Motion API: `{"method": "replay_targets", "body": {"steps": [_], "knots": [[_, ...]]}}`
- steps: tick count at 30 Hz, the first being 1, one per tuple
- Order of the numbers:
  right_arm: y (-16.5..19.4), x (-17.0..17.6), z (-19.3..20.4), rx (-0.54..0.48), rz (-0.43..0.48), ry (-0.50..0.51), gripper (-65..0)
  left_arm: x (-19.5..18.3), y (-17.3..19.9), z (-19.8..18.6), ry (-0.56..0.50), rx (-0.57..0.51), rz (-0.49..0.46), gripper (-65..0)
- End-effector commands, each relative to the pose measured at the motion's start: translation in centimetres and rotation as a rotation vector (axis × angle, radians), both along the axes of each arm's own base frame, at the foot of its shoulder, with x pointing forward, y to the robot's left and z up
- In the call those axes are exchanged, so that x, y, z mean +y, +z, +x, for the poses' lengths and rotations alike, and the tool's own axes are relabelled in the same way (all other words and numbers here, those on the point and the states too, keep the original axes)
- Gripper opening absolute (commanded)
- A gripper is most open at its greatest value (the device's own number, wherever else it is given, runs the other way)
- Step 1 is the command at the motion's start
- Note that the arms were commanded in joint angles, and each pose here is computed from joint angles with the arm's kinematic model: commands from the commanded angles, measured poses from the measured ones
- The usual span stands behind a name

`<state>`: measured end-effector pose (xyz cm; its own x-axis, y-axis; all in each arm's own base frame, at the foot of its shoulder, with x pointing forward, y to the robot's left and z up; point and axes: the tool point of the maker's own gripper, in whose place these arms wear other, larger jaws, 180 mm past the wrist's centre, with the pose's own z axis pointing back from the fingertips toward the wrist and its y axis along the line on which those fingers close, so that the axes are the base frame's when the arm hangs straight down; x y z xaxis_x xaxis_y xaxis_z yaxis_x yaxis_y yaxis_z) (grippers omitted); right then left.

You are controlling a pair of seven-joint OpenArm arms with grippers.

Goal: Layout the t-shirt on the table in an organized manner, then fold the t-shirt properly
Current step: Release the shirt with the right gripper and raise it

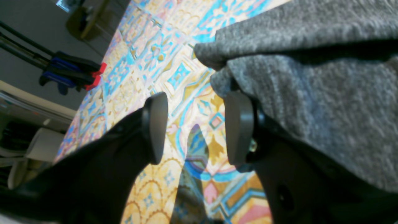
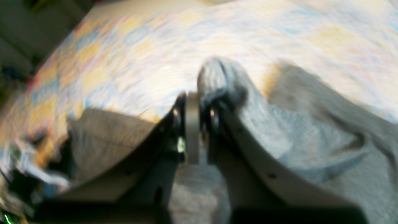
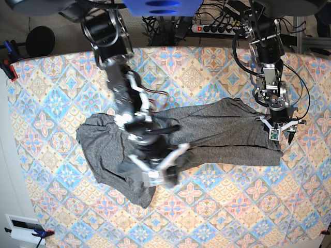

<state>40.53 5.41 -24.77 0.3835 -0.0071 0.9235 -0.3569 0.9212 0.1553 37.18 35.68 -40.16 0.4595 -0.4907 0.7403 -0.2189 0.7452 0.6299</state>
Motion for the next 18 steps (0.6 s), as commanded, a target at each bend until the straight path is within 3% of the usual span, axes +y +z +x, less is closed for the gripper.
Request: {"method": "replay_targets", "body": {"steps": [1,4,10,15,18], "knots": [[1.5,1.0,1.7,-0.066,-0.029,-0.001,-65.0,0.7,0.6,0.2,0.011,0.001,0.025,-35.3],[-1.4,3.3,4.9,-0.071,-0.135,0.032,-65.0,0.7,0.6,0.1,0.012,0.004,0.025,-35.3],[-4.7,0.4,12.2,-0.147,-0.282,-0.022,-65.0,0.8,-0.4,-1.0,0.015,0.03,0.025,-35.3],[-1.3,-2.2,16.6,-0.246,-0.336,-0.072,-65.0,0.6,-1.7,-2.4,0.015,0.063,0.021,-35.3],[2.9,-2.0,18.1,-0.375,-0.309,-0.078,-65.0,0.1,-2.7,-3.2,0.013,0.083,0.01,-35.3]]}}
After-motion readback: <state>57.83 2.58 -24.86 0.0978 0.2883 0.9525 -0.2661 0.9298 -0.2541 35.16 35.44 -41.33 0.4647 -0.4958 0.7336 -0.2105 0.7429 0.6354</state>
